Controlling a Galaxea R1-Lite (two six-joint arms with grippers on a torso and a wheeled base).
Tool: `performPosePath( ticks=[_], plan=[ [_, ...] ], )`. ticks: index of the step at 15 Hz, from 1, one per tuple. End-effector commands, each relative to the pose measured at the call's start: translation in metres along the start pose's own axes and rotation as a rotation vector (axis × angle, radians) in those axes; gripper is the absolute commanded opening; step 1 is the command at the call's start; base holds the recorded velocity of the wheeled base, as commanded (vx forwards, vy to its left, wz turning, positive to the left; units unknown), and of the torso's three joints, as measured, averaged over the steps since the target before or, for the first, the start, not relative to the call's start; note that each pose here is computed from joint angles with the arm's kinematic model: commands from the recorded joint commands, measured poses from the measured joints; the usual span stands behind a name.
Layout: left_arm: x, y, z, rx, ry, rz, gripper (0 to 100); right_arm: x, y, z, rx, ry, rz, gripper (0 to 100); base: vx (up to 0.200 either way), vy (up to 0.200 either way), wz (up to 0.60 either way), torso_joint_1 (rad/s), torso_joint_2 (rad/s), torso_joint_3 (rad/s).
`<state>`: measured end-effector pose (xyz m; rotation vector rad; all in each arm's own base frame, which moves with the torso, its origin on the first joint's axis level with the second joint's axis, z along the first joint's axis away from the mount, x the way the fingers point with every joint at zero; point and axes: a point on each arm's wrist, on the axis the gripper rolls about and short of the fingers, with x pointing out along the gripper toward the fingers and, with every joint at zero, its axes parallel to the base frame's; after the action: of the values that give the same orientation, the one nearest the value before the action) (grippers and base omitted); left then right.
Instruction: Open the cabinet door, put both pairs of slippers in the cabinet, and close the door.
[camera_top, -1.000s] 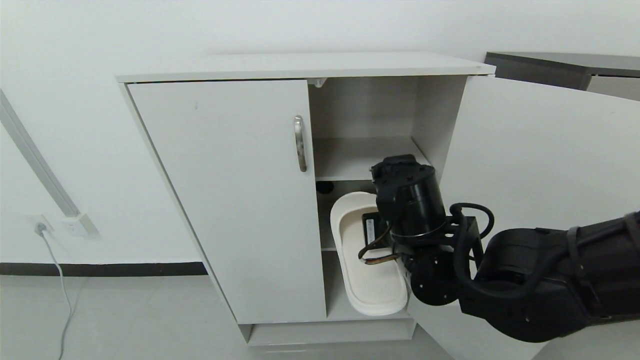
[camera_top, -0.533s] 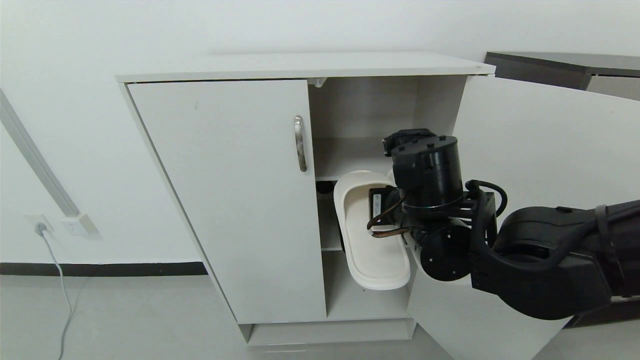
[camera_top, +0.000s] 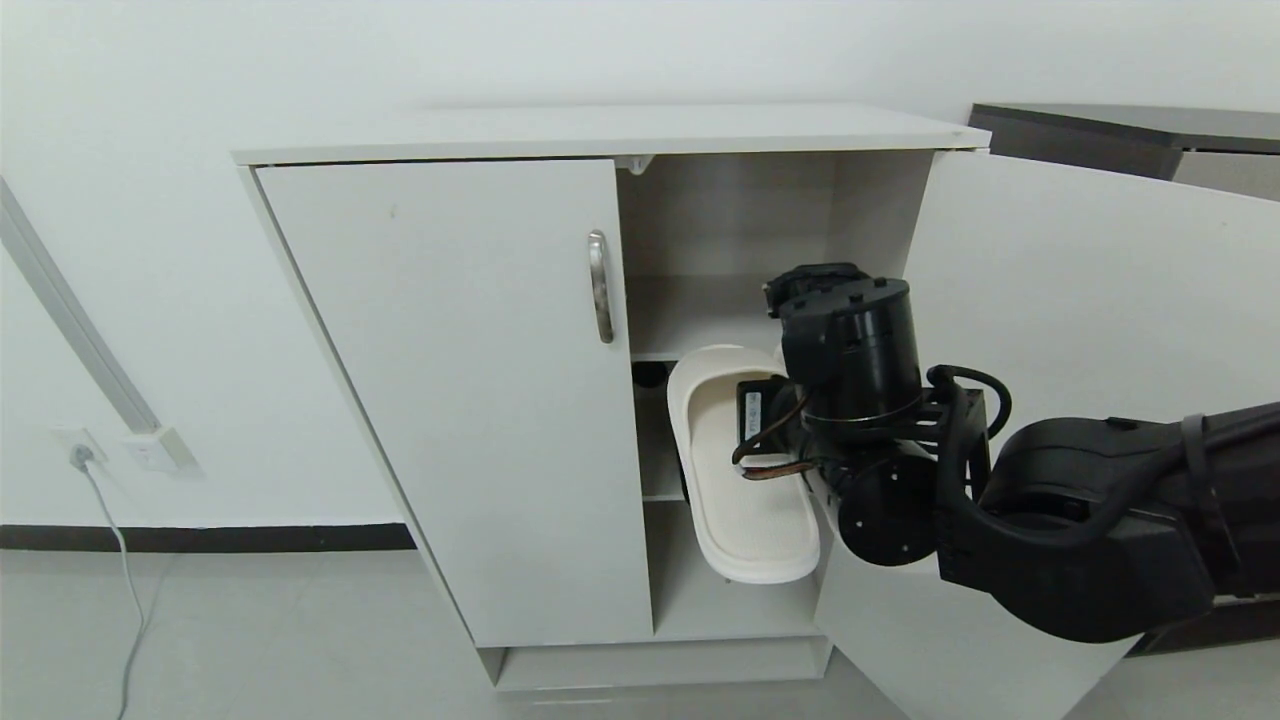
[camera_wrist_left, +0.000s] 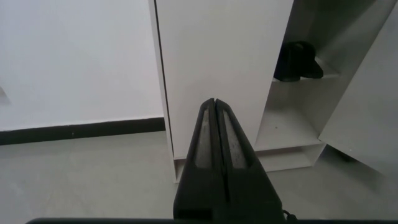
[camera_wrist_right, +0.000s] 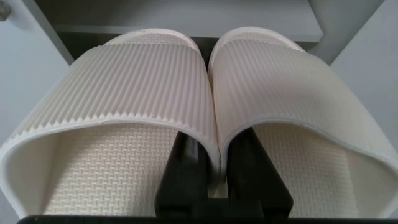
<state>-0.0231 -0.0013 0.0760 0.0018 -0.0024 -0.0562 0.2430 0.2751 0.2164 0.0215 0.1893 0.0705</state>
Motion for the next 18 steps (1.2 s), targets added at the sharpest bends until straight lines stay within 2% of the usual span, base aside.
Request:
performPosePath(
  ticks=[1, 11, 18],
  plan=[
    [0.000, 0.000, 0.000, 0.000, 0.001, -0.001, 0, 0.001, 0.000, -0.002, -0.005, 0.005, -0.001, 0, 0.200, 0.000, 0.00, 0.002, 0.00, 0.002],
    [0.000, 0.000, 0.000, 0.000, 0.001, -0.001, 0, 0.003, 0.001, -0.006, -0.012, 0.011, -0.003, 0, 0.200, 0.000, 0.00, 0.001, 0.00, 0.002],
    [0.000, 0.000, 0.000, -0.003, 0.001, 0.001, 0, 0.032, 0.009, -0.013, -0.012, 0.015, -0.033, 0, 0.000, 0.000, 0.00, 0.000, 0.00, 0.000]
  ],
)
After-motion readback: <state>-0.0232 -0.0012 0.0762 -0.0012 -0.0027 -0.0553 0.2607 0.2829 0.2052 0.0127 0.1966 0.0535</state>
